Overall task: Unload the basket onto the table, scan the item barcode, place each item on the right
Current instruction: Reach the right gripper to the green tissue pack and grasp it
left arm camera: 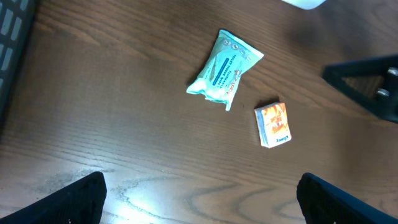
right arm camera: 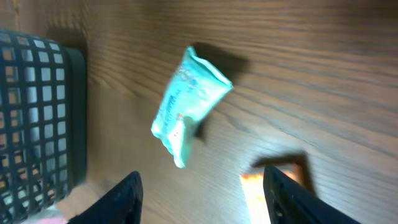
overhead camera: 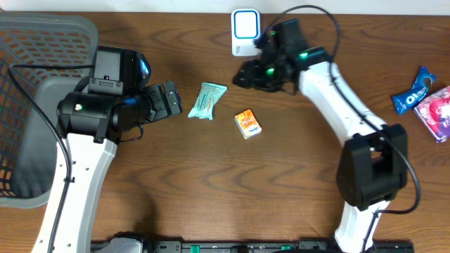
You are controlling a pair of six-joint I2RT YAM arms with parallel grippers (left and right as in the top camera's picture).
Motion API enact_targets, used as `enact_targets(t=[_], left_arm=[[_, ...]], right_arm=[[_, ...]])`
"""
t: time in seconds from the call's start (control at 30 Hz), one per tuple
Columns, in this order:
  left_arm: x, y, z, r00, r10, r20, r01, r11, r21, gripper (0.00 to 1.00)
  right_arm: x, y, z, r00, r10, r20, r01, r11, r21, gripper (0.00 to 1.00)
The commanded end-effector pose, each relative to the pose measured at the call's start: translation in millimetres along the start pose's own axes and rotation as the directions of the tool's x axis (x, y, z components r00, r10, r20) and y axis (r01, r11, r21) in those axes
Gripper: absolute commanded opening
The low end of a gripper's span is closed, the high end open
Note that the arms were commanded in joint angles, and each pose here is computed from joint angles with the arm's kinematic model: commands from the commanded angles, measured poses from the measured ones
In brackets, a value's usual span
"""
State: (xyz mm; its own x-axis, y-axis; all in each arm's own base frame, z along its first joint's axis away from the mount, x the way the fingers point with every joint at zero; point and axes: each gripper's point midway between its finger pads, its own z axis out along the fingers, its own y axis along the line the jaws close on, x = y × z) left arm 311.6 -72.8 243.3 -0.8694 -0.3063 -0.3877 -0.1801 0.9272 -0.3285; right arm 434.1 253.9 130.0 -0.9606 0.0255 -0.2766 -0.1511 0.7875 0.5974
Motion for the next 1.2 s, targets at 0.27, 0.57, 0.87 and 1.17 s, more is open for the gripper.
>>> enact_targets(t=[0.27,0.57,0.87,1.17], left_arm=[[-2.2,1.6,-1.7,1.0,0.011,0.008,-0.01,1.0,-0.008,0.98],[-2.3,1.6,-1.7,1.0,0.011,0.008,-0.011,1.0,-0.008,0.98],[-2.2,1.7,-1.7,1.0,0.01,0.008,-0.01,1.0,-0.009,0.98],[-2.2,1.6,-1.7,1.0,0.01,0.008,-0.01,1.0,-0.008,0.98]], right_arm=[[33.3,9.8,93.1,0.977,0.201,-0.07,-0.198,0.979,0.045,0.58],[47.5,0.0,119.1,0.961,0.258,-0.103,-0.252,0.965,0.072,0.57],[70.0,-8.1,157.6,0.951,0.275,-0.144,-0.264,0.96,0.094,0.45],[62.5,2.6,146.4,0.944,0.26,-0.204,-0.268,0.963,-0.014,0.01]])
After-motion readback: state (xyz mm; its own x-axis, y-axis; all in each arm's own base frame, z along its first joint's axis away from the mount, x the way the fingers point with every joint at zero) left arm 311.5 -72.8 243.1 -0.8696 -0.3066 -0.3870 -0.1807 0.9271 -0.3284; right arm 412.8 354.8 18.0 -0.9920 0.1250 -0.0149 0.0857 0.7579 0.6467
